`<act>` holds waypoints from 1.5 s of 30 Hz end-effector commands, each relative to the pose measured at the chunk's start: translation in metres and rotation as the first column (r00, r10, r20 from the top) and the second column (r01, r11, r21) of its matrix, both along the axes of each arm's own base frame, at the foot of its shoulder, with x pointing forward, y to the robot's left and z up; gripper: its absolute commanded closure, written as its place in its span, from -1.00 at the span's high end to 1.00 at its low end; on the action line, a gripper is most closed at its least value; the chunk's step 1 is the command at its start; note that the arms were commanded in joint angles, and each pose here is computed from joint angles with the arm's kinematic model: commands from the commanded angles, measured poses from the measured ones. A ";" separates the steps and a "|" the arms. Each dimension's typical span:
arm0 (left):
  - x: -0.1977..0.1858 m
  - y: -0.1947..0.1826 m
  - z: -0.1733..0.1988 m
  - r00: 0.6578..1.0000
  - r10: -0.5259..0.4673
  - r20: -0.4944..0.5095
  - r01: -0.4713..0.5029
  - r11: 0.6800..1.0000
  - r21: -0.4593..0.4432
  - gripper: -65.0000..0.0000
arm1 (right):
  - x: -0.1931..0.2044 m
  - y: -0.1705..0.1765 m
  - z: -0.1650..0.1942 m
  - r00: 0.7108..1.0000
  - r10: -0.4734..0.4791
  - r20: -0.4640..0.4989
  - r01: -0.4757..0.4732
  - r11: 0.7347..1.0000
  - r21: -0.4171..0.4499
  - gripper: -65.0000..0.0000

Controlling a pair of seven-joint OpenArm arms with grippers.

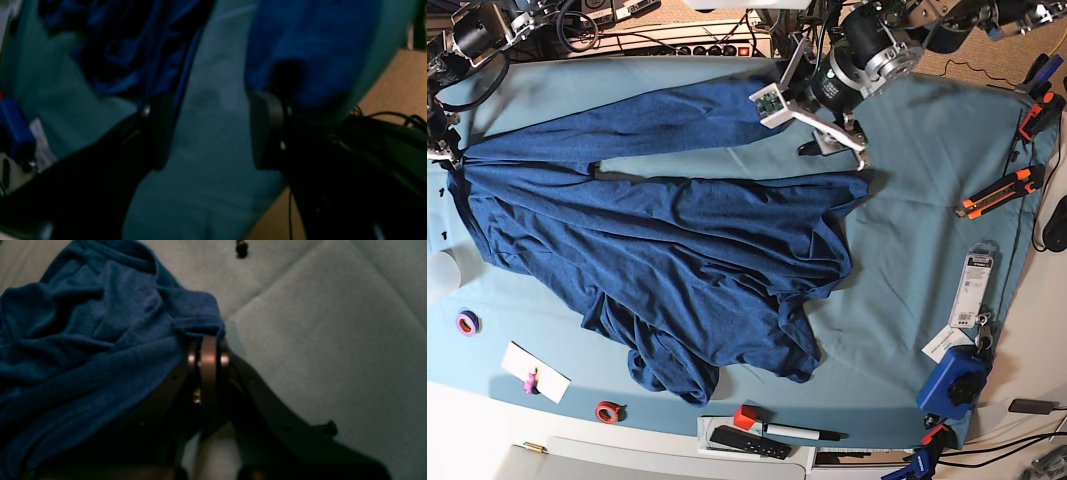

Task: Layout the t-shirt on the table in an organized manner, then fold the t-shirt properly
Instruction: 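Grasp the sleeve with the left gripper and pull it outward, then lay the held sleeve back across the t-shirt with the left gripper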

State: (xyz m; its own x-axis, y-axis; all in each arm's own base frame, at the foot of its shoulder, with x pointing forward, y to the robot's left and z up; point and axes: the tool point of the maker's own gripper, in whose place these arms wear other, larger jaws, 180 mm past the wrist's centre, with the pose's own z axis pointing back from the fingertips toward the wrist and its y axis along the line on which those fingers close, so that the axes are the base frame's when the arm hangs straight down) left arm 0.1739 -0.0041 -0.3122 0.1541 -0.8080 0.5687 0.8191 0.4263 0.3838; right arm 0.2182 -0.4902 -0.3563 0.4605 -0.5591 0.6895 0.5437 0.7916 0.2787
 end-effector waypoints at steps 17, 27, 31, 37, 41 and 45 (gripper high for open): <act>-0.026 0.020 -0.075 0.973 0.016 -0.228 0.005 0.996 0.090 0.11 | 0.008 -0.013 0.023 0.999 0.000 0.054 0.003 0.999 -0.051 -0.96; -0.061 -0.021 -0.087 0.911 -0.100 -0.400 0.089 0.995 -0.046 0.11 | 0.008 -0.013 0.024 0.998 0.000 0.061 0.003 0.999 -0.048 -0.96; -0.065 -0.049 -0.075 0.900 -0.164 -0.404 0.118 0.984 -0.135 0.11 | 0.009 -0.013 0.024 0.998 0.000 0.062 0.003 0.999 -0.048 -0.96; -0.070 -0.078 -0.059 0.883 -0.234 -0.407 0.143 0.960 -0.241 0.06 | 0.008 -0.013 0.024 0.998 0.000 0.062 0.003 0.999 -0.048 -0.96; -0.062 -0.083 -0.054 0.892 -0.239 -0.383 0.146 0.956 -0.256 0.05 | 0.009 -0.013 0.024 0.998 0.000 0.063 0.003 0.999 -0.049 -0.96; -0.053 -0.086 -0.048 0.902 -0.245 -0.356 0.151 0.950 -0.272 -0.14 | 0.009 -0.013 0.024 0.998 0.000 0.063 0.003 0.999 -0.049 -0.96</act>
State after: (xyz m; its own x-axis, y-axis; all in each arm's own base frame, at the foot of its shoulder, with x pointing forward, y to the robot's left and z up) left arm 0.1212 -0.0835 -0.3703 0.2609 -0.7220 0.6409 0.9546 0.2916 -0.0600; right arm 0.2199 -0.4897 -0.3547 0.4490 -0.5628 0.6940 0.5402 0.7896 0.2909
